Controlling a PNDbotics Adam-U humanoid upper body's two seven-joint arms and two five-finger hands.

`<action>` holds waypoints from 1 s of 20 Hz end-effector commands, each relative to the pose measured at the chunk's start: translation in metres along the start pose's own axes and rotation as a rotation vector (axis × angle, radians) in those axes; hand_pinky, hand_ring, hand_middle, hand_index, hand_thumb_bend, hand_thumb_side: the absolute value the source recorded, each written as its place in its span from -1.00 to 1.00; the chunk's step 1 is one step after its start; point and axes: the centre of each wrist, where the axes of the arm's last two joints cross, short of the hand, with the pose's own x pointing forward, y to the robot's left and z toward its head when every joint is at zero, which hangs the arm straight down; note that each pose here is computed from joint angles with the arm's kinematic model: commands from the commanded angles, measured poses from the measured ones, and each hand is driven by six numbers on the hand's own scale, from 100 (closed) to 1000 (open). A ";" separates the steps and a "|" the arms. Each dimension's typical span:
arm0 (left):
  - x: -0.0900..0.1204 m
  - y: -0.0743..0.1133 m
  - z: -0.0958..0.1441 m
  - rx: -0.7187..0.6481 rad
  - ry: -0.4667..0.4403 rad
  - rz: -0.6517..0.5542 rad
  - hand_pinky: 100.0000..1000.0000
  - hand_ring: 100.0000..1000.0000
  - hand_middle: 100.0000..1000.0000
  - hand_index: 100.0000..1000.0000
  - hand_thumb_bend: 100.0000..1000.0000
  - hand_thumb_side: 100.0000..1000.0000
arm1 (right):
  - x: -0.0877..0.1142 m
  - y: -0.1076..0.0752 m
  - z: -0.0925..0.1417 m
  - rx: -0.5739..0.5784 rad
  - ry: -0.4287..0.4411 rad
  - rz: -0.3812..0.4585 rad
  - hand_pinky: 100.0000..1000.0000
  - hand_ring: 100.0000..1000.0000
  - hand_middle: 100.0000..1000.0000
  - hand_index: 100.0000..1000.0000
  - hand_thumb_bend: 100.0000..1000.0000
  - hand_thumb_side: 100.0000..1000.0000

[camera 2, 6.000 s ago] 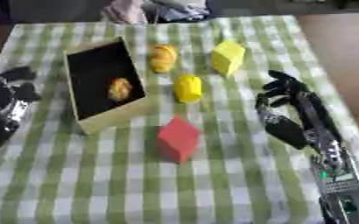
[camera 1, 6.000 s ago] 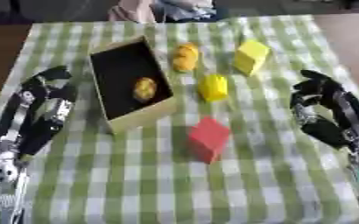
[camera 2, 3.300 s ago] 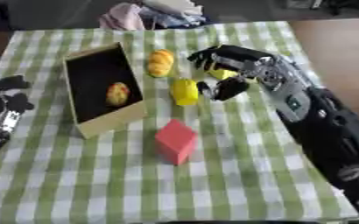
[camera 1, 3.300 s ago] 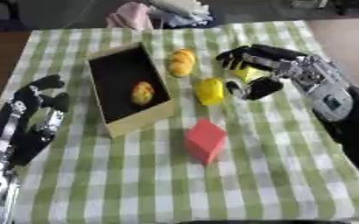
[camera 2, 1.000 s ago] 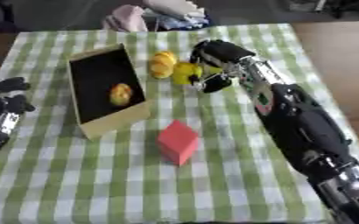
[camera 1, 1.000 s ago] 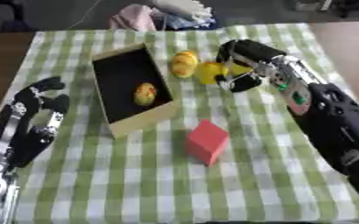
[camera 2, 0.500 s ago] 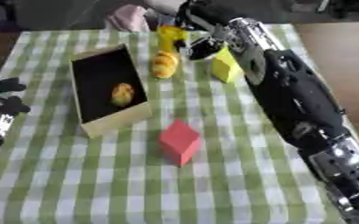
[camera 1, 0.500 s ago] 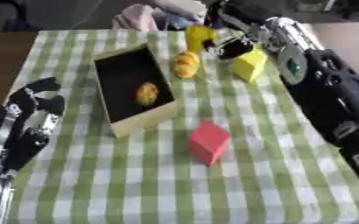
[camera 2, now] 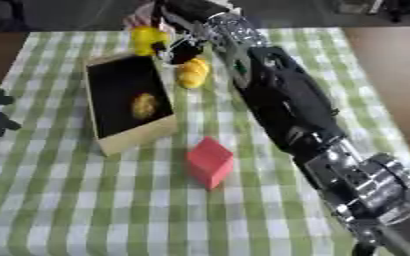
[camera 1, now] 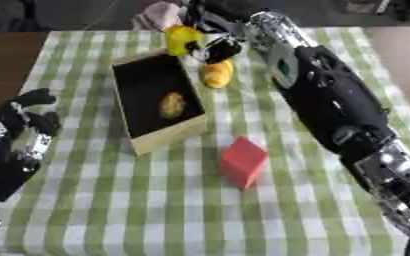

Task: Pick up objects on the table and place them in the box.

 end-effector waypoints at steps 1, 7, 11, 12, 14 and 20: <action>0.006 0.003 -0.004 -0.004 -0.033 -0.005 0.46 0.11 0.47 0.74 -0.52 0.54 | 0.005 0.003 -0.007 0.053 0.019 0.007 0.52 0.48 0.42 0.27 -1.00 -0.59; 0.007 0.003 -0.005 -0.005 -0.037 -0.004 0.46 0.11 0.47 0.74 -0.52 0.54 | 0.009 0.004 -0.009 0.042 0.112 0.104 0.58 0.50 0.48 0.78 -1.00 -0.54; 0.007 0.004 -0.005 -0.004 -0.036 -0.006 0.46 0.11 0.46 0.74 -0.52 0.54 | 0.012 -0.008 -0.007 -0.040 0.166 0.189 0.59 0.51 0.49 0.87 -1.00 -0.52; 0.007 0.004 -0.005 -0.003 -0.035 -0.006 0.46 0.11 0.46 0.74 -0.52 0.54 | 0.011 -0.010 -0.007 -0.042 0.172 0.196 0.58 0.50 0.49 0.89 -1.00 -0.53; 0.007 0.004 -0.004 -0.002 -0.034 -0.007 0.46 0.11 0.46 0.74 -0.52 0.54 | 0.010 -0.015 -0.005 -0.058 0.178 0.197 0.57 0.50 0.48 0.91 -1.00 -0.56; 0.006 0.005 -0.004 0.000 -0.031 -0.011 0.46 0.11 0.46 0.74 -0.51 0.54 | 0.004 -0.038 0.005 -0.125 0.179 0.185 0.56 0.50 0.48 0.93 -1.00 -0.62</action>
